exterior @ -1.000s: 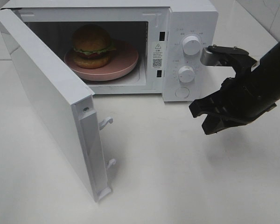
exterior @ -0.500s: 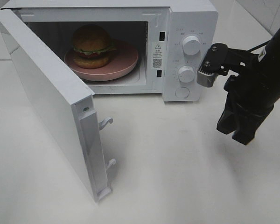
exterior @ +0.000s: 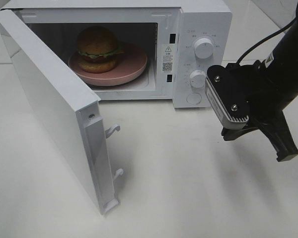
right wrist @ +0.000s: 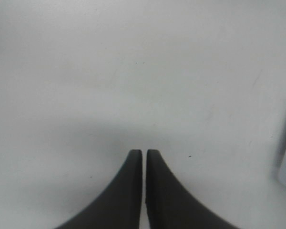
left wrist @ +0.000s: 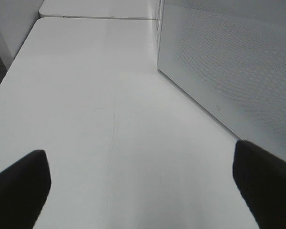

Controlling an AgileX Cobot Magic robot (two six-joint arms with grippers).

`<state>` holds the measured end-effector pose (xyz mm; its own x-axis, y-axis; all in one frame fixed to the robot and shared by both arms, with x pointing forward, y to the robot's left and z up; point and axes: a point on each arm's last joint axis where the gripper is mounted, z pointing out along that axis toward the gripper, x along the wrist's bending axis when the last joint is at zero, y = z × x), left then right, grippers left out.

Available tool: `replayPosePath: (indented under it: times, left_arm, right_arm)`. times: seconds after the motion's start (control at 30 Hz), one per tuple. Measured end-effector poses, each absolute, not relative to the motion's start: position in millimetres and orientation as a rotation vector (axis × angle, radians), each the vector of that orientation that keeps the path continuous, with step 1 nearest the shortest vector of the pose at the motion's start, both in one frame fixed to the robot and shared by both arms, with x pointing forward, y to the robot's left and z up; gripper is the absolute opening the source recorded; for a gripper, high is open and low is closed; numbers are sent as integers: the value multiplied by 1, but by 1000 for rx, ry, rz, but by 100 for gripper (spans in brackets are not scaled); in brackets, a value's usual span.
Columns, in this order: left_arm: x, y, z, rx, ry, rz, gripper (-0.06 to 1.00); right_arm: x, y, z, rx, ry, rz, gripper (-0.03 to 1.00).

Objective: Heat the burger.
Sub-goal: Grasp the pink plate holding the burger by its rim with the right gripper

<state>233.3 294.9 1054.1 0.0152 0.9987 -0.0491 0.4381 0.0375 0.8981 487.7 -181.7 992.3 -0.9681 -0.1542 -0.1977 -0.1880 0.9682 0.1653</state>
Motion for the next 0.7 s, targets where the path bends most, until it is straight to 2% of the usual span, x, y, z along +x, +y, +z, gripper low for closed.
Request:
replayPosePath:
  times: [0.23, 0.27, 0.3, 0.37, 0.4, 0.43, 0.47, 0.5, 0.53, 0.57, 0.6, 0.63, 0.67, 0.7]
  left_arm:
    - [233, 295, 1054, 1510, 1533, 907, 95]
    - [233, 295, 1054, 1510, 1533, 907, 95]
    - [233, 295, 1054, 1510, 1533, 907, 95]
    - [233, 295, 1054, 1510, 1533, 907, 95]
    - [233, 295, 1054, 1510, 1533, 907, 95]
    - [233, 295, 1054, 1510, 1533, 907, 95]
    - [233, 295, 1054, 1510, 1533, 907, 95]
    - [233, 295, 1054, 1510, 1533, 907, 95]
    - [233, 295, 1054, 1510, 1533, 907, 95]
    - [233, 295, 1054, 1510, 1533, 907, 95]
    - [233, 295, 1054, 1510, 1533, 907, 95]
    - [233, 295, 1054, 1510, 1533, 907, 95]
    - [233, 295, 1054, 1510, 1533, 907, 95]
    - [233, 295, 1054, 1510, 1533, 907, 95]
  right_arm:
    - [490, -171, 994, -435, 2818, 216, 10]
    - [492, -168, 995, -469, 2768, 205, 15]
    - [492, -168, 995, -469, 2768, 205, 15]
    - [496, -161, 997, -490, 2695, 217, 26]
    - [496, -161, 997, -490, 2695, 217, 26]
    - [498, -158, 999, -497, 2650, 229, 36]
    - [499, -156, 1000, -499, 2629, 232, 41]
    - [499, -156, 1000, -499, 2629, 232, 41]
    - [500, -154, 1001, -491, 2609, 238, 53]
    - [500, -154, 1001, -491, 2609, 238, 53]
    - [502, -151, 1004, -448, 2606, 254, 60]
    - [504, -149, 1006, -421, 2606, 265, 73]
    - [504, -149, 1006, -421, 2606, 265, 73]
    - [507, -145, 1009, -381, 2598, 281, 82]
